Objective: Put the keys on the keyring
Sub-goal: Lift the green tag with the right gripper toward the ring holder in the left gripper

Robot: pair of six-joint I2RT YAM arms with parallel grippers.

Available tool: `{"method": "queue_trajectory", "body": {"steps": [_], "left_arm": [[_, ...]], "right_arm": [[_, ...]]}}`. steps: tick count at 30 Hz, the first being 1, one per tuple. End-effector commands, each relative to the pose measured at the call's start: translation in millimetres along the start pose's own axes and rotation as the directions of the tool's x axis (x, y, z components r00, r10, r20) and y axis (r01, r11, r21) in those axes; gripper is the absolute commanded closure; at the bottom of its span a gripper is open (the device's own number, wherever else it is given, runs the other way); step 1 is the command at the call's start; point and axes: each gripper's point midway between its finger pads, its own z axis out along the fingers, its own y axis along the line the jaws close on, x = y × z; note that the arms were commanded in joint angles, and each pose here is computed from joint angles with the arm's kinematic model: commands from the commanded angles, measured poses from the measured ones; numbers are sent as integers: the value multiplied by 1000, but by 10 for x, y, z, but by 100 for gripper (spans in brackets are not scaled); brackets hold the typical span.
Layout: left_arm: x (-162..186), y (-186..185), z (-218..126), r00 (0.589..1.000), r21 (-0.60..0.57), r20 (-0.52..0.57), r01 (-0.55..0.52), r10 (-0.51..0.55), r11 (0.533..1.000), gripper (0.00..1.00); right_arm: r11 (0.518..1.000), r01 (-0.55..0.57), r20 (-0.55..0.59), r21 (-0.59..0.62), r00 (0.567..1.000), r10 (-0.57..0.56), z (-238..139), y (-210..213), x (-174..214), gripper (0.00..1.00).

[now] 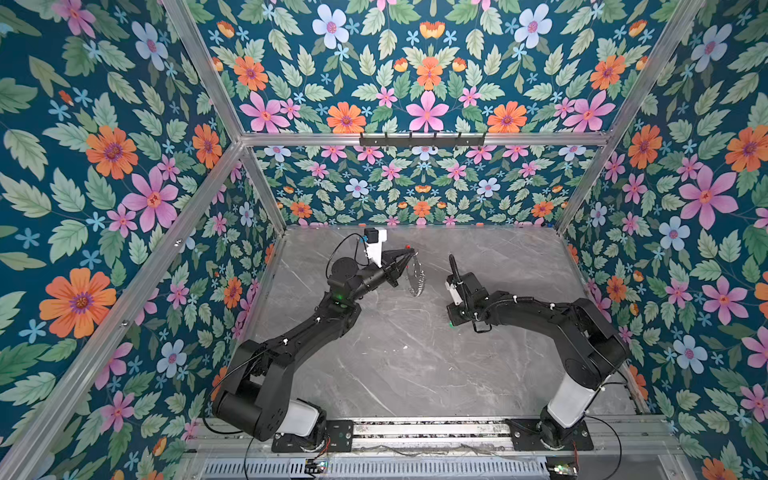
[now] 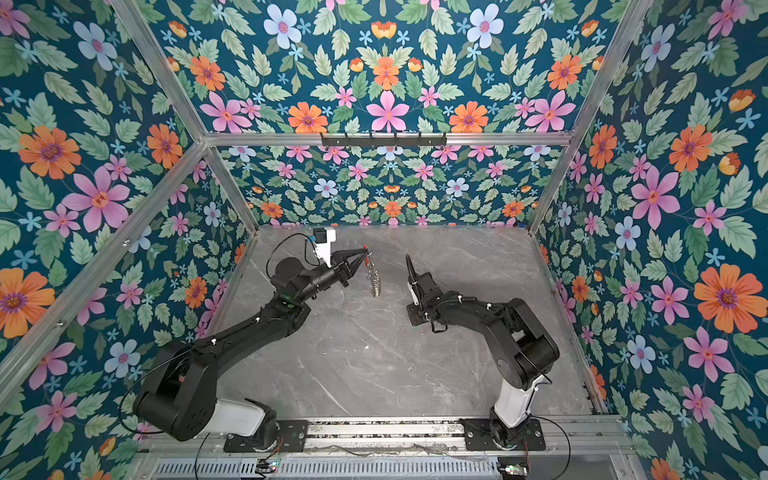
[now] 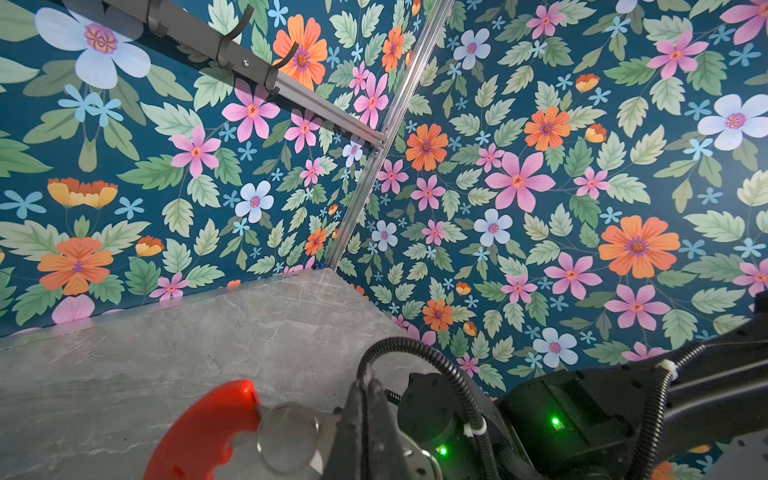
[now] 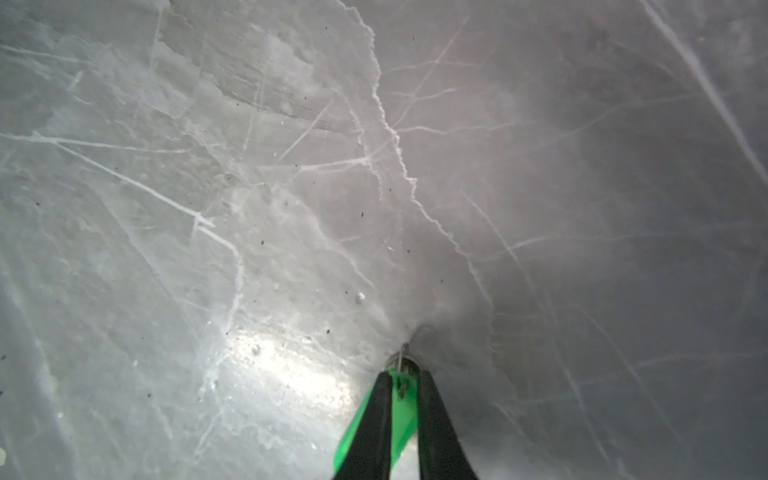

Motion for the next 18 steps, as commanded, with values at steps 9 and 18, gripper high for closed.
{"method": "queue_trajectory", "body": {"steps": [9, 18], "left_arm": [[-125, -55, -27, 999, 12, 42, -34, 34, 999, 100], [-102, -49, -30, 999, 12, 36, -36, 35, 999, 100]], "right_arm": [[1000, 0, -12, 3, 1000, 1, 61, -1, 18, 88], [1000, 1, -4, 15, 1000, -1, 9, -21, -2, 100]]}}
